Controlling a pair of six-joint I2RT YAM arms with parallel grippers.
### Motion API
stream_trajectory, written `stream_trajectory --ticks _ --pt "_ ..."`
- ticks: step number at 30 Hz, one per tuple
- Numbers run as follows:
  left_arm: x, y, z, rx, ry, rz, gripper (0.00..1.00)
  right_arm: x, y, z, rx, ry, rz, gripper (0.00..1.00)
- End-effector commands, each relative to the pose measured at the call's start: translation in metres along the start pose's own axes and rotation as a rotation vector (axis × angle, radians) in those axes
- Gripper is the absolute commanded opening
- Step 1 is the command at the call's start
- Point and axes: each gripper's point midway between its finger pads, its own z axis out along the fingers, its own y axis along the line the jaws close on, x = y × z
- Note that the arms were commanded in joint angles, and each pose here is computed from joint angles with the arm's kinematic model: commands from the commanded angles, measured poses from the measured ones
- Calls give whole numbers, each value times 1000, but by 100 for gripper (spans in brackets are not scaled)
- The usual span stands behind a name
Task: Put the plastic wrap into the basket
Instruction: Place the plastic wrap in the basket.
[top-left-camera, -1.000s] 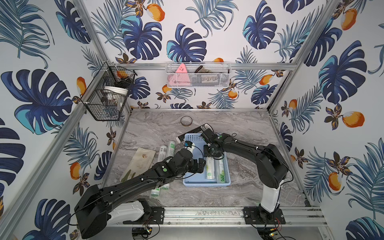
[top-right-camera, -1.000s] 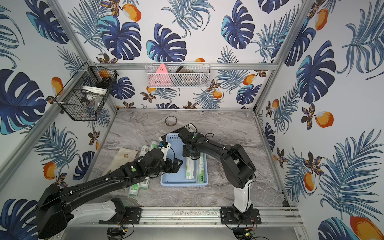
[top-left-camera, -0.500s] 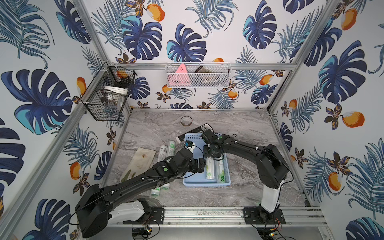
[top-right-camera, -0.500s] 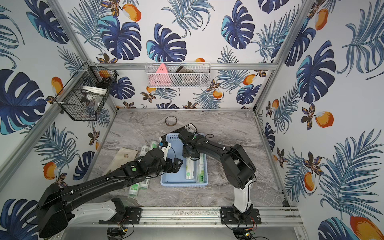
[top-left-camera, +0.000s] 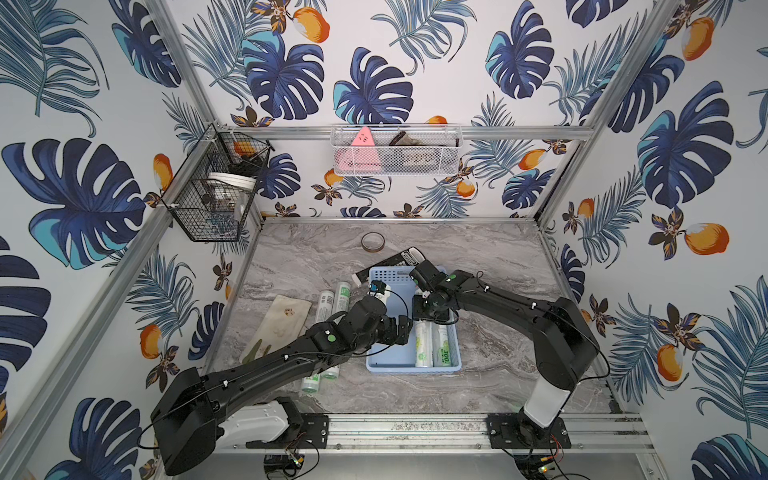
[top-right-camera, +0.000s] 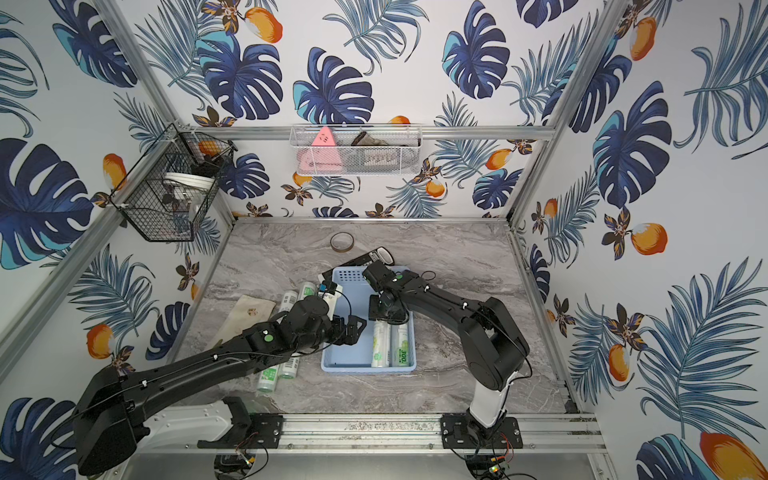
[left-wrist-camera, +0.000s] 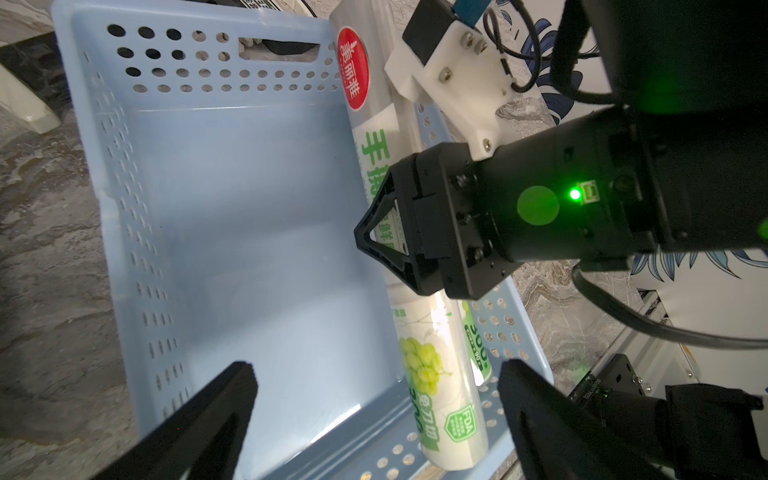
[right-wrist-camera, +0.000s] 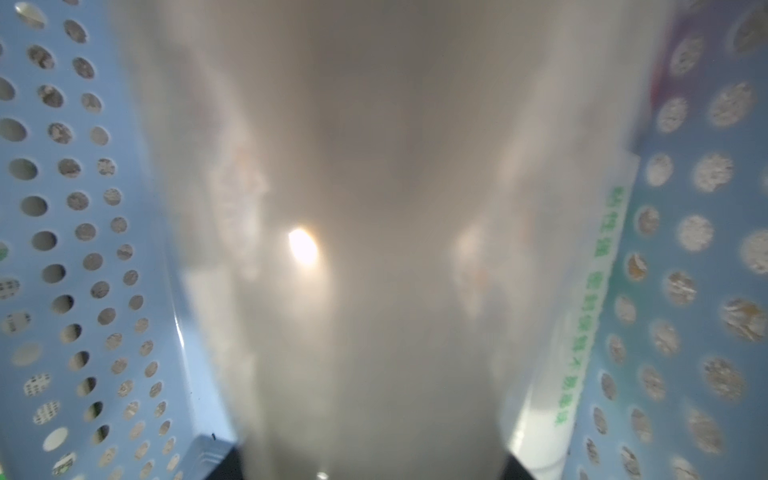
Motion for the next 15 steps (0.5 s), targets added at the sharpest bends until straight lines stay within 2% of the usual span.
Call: stream_trajectory --ticks 1,15 --pt "-7 -6 -2 22 -21 -12 99 10 -5 0 13 33 23 41" --pt "-4 -9 2 39 -4 -7 99 16 -25 32 144 83 -2 45"
